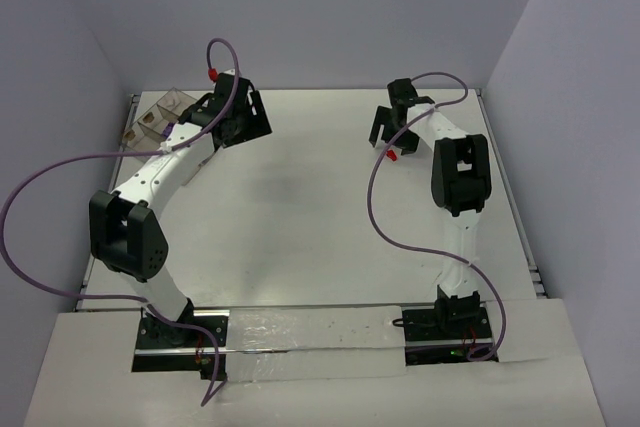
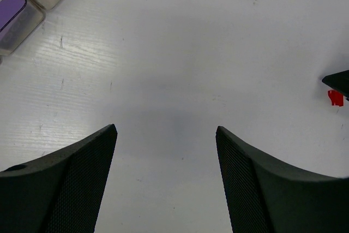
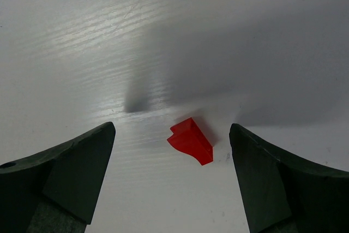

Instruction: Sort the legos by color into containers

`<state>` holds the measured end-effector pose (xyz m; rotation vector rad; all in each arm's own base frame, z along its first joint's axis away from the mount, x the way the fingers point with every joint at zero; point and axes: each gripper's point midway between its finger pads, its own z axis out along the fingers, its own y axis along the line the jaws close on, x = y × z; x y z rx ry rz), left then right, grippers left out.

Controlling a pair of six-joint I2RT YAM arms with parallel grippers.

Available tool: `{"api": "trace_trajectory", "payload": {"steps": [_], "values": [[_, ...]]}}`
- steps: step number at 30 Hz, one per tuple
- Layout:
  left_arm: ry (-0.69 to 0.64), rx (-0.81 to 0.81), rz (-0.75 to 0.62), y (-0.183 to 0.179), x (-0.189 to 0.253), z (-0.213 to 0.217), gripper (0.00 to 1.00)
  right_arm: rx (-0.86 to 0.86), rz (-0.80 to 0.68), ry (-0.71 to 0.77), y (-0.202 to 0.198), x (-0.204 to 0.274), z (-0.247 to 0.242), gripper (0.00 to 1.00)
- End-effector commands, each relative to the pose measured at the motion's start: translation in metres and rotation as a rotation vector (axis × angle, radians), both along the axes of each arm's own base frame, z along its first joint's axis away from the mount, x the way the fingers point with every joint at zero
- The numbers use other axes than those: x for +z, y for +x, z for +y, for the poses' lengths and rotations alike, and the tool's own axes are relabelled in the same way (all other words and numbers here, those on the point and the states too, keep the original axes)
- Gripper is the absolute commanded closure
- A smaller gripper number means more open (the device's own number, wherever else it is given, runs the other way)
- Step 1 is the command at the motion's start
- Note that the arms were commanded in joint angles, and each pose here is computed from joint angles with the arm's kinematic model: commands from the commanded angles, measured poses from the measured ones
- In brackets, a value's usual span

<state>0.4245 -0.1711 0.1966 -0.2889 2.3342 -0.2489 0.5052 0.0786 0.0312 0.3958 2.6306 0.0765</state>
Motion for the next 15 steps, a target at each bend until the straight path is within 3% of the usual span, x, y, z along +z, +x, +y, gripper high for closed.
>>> {"api": "trace_trajectory", "payload": {"steps": [1, 15], "values": [[-0.039, -0.007, -0.063, 0.006, 0.029, -0.008, 0.2, 0.044, -0.015, 0.02, -0.002, 0.012, 0.012, 0.1], [-0.029, 0.002, -0.06, 0.0, 0.027, -0.003, 0.2, 0.053, 0.026, -0.028, -0.013, -0.003, 0.018, 0.43]]}}
